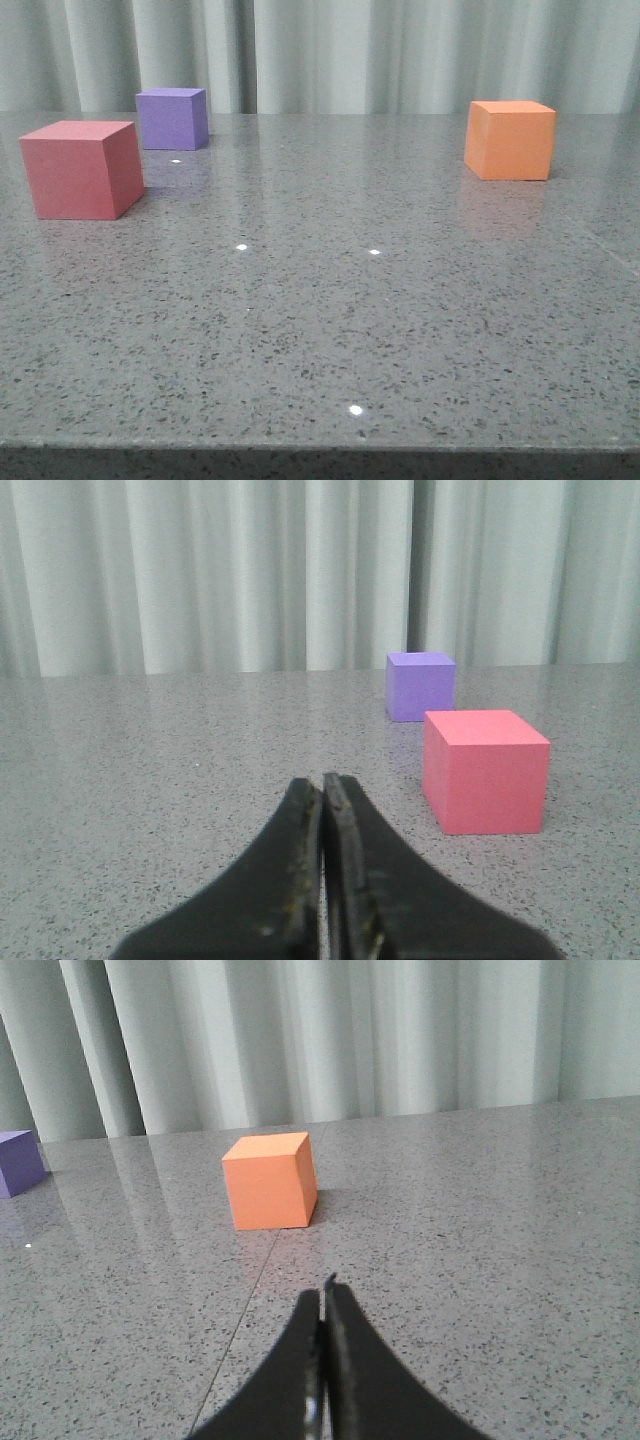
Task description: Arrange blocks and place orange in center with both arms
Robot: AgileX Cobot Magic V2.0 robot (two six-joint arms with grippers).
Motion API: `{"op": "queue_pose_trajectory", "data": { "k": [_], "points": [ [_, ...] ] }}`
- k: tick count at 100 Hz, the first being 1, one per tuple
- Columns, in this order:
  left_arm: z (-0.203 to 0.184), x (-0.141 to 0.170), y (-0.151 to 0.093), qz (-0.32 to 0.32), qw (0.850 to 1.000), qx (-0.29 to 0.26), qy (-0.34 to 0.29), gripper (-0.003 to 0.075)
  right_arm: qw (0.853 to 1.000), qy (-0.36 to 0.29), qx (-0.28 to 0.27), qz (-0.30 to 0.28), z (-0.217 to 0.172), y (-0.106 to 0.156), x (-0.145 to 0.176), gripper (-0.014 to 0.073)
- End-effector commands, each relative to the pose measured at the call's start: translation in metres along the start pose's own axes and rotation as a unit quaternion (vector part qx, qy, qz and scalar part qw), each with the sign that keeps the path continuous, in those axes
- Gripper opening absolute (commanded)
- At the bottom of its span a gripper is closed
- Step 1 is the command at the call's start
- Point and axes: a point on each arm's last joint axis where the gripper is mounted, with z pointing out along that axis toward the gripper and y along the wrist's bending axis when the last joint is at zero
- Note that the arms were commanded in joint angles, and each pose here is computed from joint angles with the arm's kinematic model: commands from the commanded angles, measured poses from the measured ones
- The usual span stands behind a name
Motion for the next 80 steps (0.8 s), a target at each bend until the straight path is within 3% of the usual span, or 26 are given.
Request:
{"op": "queue_pose_trajectory", "data": {
  "k": [1,25,42,61,80],
  "points": [
    [-0.002,0.004,0.000,-0.002,0.999,0.003,-0.038,-0.0020,0.998,-0.068,-0.008,-0.009,-0.003,0.002,-0.017,-0.0069],
    [-0.002,0.004,0.000,-0.002,0.999,0.003,-0.038,-0.0020,0.996,-0.093,-0.013,-0.009,-0.004,0.004,-0.025,-0.0069],
    [-0.002,0.004,0.000,-0.002,0.999,0.003,-0.038,-0.0020,0.995,-0.100,-0.011,0.007,-0.009,0.007,-0.057,-0.0069],
    [-0.002,0.004,0.000,-0.002,0.999,0.003,-0.038,-0.0020,1.000,0.009,0.011,0.013,-0.002,0.013,-0.107,-0.0069],
    [-0.002,0.004,0.000,-0.002,0.999,0.003,-0.038,-0.0020,0.992,0.118,0.031,0.013,0.029,0.018,-0.157,-0.0069]
  ]
}}
